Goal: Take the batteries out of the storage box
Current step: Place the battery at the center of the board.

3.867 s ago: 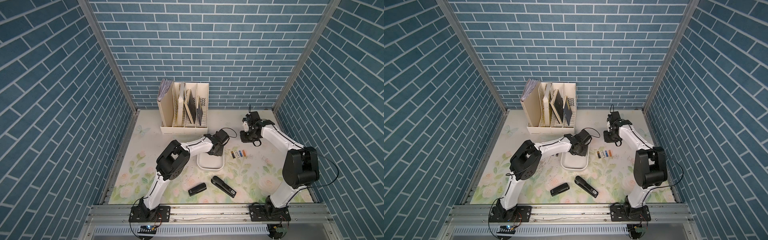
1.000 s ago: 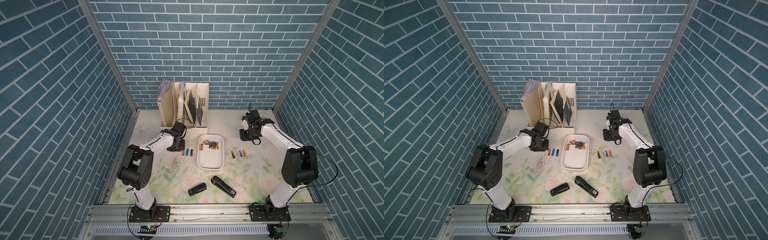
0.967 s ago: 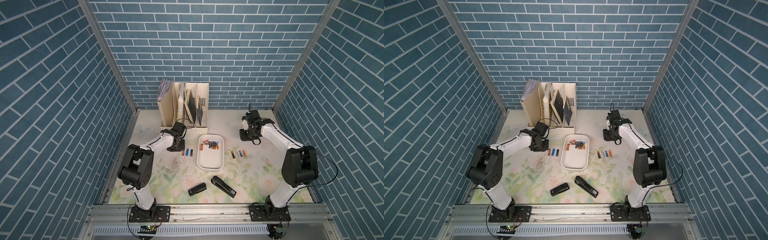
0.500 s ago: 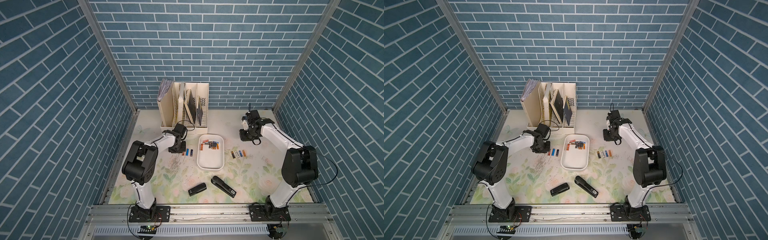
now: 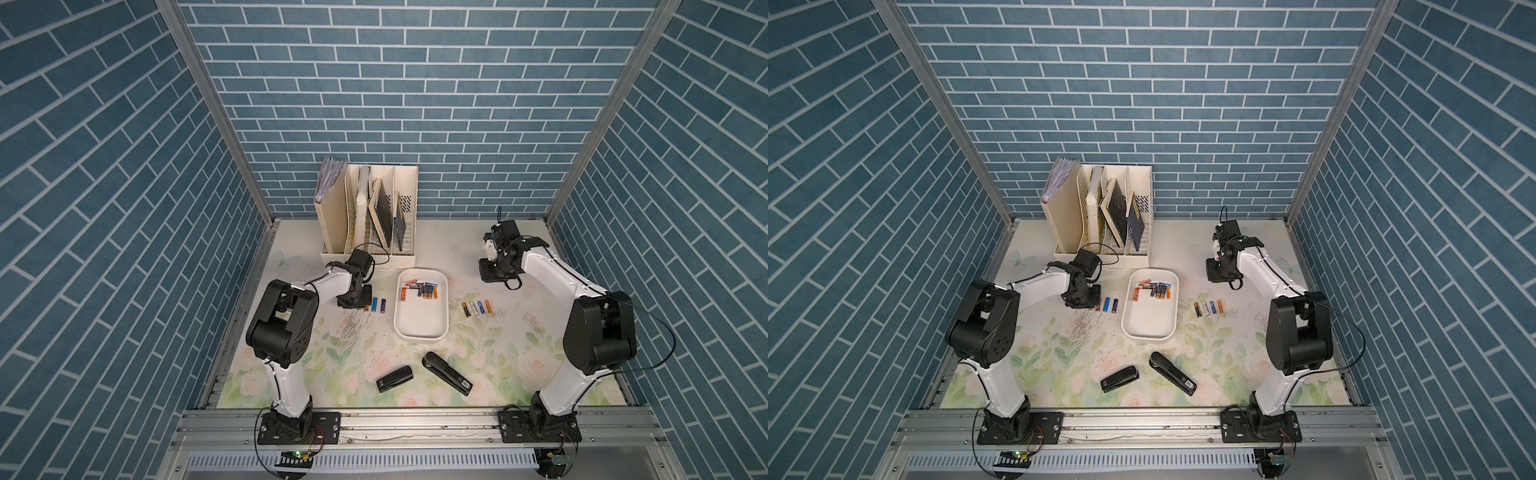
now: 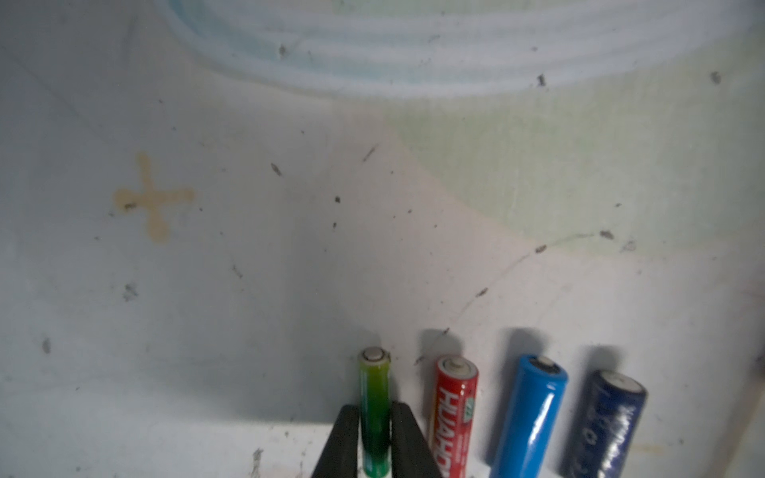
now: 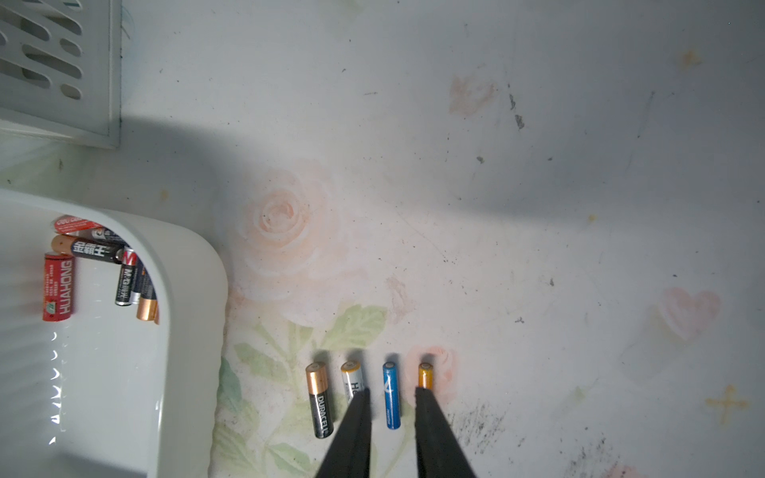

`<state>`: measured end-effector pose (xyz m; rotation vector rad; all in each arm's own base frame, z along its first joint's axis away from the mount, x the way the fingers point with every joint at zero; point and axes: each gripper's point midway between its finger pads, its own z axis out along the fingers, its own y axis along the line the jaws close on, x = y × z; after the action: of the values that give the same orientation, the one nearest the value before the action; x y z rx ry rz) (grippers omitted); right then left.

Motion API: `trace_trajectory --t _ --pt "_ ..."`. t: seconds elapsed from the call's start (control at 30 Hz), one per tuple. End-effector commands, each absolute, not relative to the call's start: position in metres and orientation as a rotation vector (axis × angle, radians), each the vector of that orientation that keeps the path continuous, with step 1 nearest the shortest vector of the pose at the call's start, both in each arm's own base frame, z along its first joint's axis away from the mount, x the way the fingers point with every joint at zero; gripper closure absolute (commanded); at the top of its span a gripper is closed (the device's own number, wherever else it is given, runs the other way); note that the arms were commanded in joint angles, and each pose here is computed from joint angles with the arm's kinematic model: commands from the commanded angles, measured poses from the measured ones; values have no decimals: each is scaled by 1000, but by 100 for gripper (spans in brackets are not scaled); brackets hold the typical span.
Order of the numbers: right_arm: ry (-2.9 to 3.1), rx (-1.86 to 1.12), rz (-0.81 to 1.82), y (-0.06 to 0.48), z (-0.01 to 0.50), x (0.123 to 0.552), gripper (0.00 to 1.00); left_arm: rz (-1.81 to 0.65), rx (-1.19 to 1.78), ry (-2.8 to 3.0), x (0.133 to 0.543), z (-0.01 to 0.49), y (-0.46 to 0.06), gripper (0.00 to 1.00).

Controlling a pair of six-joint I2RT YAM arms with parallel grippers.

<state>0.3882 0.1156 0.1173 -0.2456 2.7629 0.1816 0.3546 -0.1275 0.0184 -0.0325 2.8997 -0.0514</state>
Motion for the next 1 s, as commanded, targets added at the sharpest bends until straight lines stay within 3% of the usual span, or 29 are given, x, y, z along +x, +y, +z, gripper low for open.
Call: trace_trajectory --t 0.0,0.97 --pt "2782 -270 157 112 116 387 77 -38 -39 2925 351 9 -123 80" --pt "2767 -266 168 114 124 390 77 -48 -56 2879 359 32 -124 73"
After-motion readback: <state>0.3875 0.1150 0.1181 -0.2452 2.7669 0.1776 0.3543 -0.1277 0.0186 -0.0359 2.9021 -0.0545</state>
